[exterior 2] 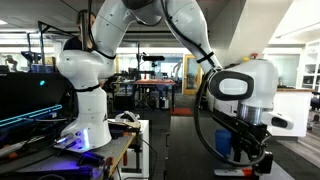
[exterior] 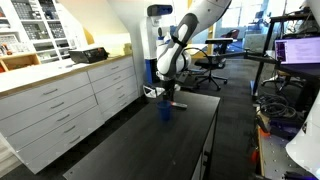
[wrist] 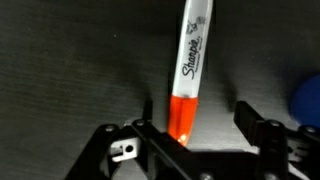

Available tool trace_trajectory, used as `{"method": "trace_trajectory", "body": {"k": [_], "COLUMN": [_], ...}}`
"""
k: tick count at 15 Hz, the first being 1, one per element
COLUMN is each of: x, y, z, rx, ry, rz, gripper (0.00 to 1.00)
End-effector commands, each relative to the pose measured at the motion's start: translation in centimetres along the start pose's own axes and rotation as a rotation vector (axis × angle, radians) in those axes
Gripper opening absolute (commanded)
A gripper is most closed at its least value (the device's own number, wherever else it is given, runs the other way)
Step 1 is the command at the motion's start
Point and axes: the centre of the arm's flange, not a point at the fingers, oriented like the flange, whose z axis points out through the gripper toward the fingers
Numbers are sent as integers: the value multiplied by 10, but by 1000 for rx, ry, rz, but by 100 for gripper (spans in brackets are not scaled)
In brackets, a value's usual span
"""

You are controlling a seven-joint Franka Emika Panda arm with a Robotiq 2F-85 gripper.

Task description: Put the marker in the cup

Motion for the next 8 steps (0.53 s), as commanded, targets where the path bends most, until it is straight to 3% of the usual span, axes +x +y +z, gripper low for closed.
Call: {"method": "trace_trajectory", "body": {"k": [1,8], "x": [9,13], "y": [8,19], "z": [4,-6], "rx": [-7,-8], "ry": [21,43], "rz": [-10,7], "gripper": [55,10]}}
